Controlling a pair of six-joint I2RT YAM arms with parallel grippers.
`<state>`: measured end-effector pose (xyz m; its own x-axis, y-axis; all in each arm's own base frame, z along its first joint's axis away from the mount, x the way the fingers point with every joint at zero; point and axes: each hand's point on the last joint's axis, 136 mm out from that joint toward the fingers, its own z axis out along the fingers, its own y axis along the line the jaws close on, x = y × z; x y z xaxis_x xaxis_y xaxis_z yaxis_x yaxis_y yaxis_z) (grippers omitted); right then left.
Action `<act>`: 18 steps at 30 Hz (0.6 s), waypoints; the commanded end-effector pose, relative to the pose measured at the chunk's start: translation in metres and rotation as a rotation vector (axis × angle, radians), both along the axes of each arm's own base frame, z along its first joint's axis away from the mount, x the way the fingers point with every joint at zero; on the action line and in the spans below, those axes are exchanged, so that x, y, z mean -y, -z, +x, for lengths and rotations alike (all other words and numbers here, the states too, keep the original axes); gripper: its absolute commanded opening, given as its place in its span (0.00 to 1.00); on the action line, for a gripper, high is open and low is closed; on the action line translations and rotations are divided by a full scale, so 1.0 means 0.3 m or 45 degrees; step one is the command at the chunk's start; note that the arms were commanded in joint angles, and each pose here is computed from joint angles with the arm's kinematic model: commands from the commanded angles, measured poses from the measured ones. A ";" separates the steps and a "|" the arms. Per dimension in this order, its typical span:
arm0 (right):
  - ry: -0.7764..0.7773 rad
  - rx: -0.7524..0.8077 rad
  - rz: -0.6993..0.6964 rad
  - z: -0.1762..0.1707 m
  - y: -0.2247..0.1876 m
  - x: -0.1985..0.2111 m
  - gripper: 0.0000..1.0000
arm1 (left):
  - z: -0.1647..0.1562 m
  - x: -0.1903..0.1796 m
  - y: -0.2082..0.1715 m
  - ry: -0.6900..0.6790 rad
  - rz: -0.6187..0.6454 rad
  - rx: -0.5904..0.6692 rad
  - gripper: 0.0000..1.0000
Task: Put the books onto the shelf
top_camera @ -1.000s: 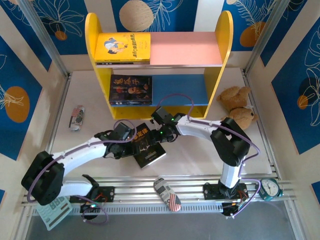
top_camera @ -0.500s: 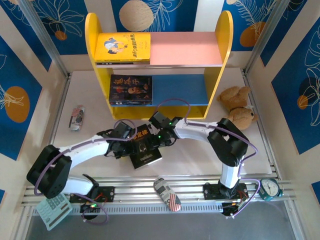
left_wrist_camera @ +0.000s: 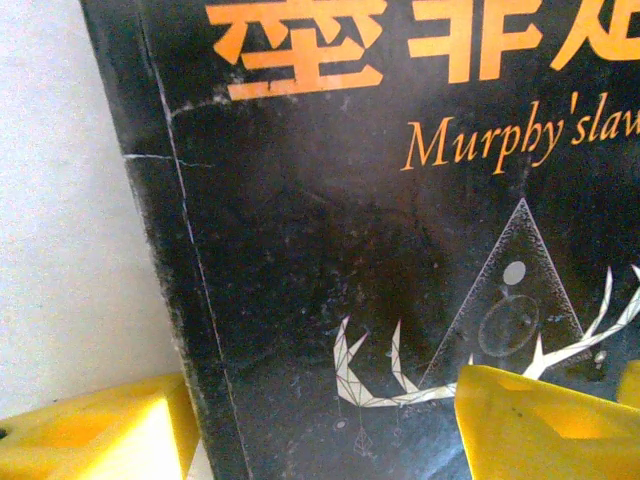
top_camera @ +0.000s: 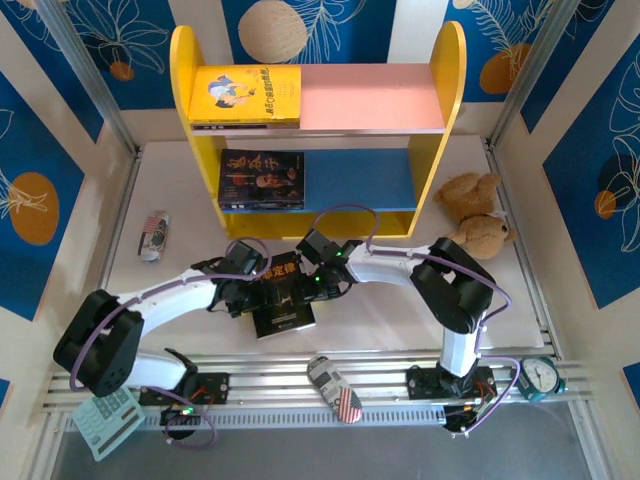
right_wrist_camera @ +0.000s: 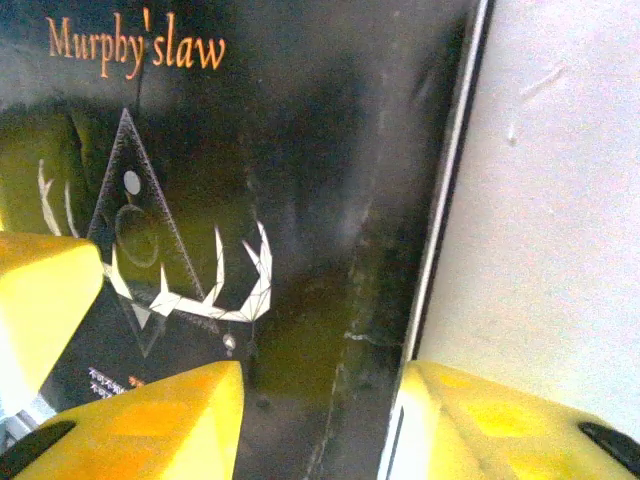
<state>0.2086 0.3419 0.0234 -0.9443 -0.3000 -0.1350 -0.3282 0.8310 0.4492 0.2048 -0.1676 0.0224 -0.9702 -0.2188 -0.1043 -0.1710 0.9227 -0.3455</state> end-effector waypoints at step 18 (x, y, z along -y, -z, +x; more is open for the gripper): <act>-0.041 -0.131 0.029 -0.084 0.139 -0.038 0.24 | 0.071 0.049 -0.010 0.022 -0.131 0.091 0.65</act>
<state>0.2107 0.3457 0.0203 -0.9570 -0.2610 -0.1267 -0.2890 0.8193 0.4952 0.2057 -0.1639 0.0199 -0.9659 -0.2418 -0.0925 -0.1933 0.9112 -0.3637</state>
